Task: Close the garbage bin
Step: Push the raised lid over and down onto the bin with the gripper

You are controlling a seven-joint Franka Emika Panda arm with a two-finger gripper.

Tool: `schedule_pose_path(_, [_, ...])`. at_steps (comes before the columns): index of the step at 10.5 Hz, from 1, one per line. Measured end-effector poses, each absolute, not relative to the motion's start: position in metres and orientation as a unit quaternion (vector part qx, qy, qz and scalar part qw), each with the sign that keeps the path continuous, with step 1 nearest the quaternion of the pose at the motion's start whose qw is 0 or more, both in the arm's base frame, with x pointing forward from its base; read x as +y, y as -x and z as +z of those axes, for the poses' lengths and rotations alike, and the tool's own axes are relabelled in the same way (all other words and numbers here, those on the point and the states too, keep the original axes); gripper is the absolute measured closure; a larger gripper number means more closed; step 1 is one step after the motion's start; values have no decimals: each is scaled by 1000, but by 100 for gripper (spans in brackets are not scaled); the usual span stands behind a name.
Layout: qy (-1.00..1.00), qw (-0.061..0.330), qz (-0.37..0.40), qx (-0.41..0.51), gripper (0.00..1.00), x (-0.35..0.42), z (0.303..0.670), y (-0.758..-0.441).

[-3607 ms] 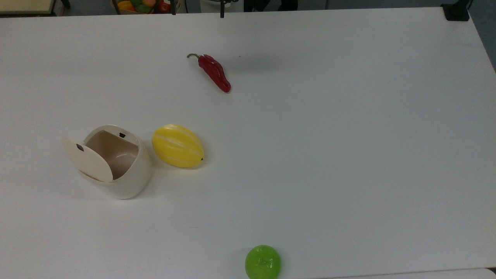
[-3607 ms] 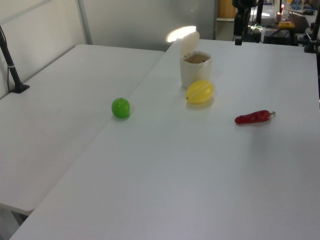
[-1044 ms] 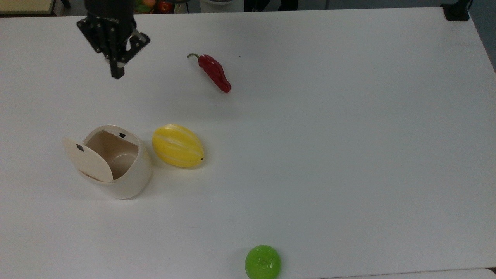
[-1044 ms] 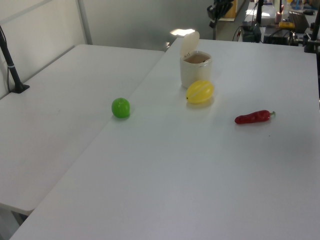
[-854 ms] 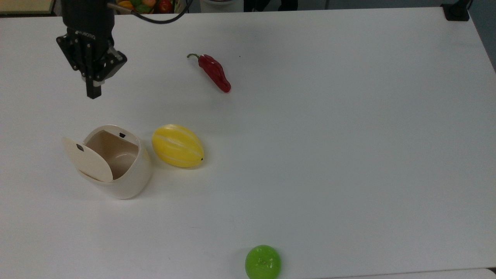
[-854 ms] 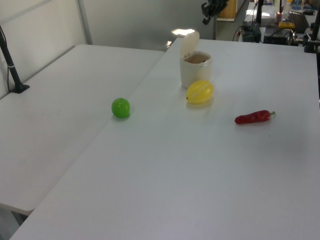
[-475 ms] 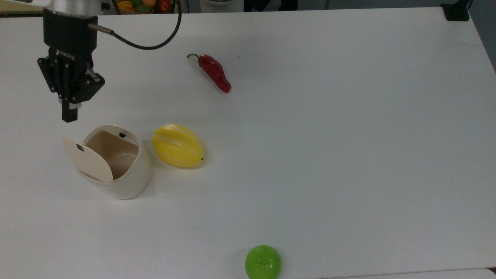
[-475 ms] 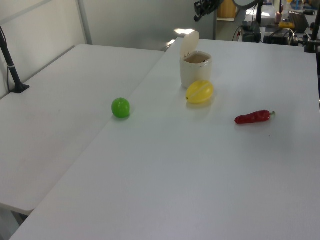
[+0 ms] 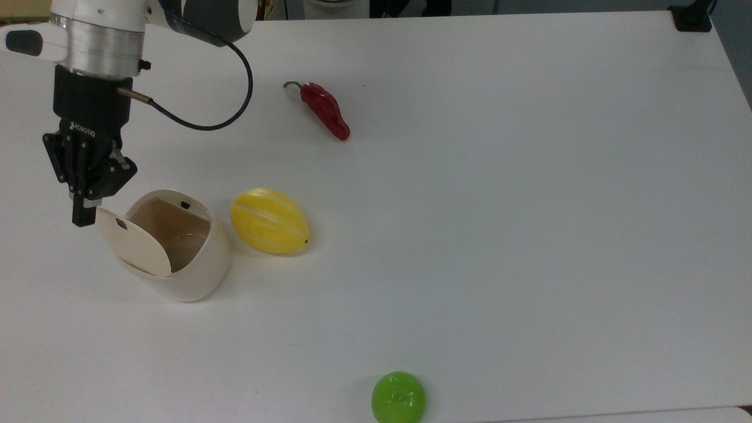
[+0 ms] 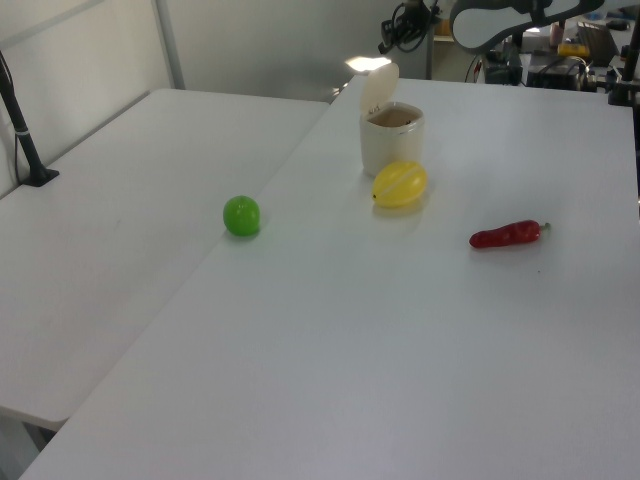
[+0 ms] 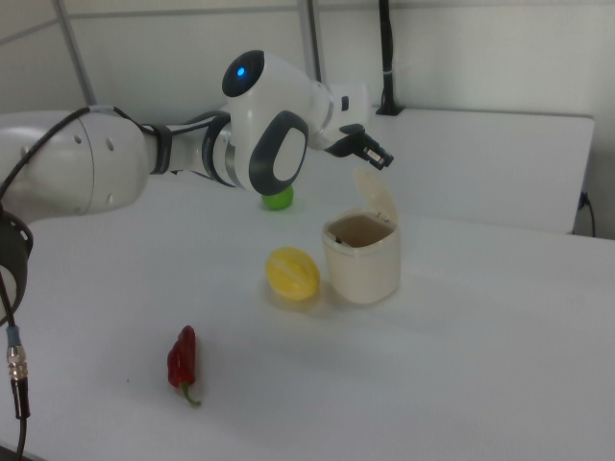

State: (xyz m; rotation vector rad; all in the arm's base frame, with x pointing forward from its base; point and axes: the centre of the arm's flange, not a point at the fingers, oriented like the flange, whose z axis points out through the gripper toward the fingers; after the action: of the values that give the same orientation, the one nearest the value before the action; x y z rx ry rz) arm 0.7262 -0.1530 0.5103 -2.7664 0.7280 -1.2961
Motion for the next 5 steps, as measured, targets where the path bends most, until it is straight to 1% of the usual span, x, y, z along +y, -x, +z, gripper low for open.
schedule_pose_path(3, [880,2,-415,230,99,-151,509,-729])
schedule_pose_path(5, [891,1,-391,231,99,-147,502,-730])
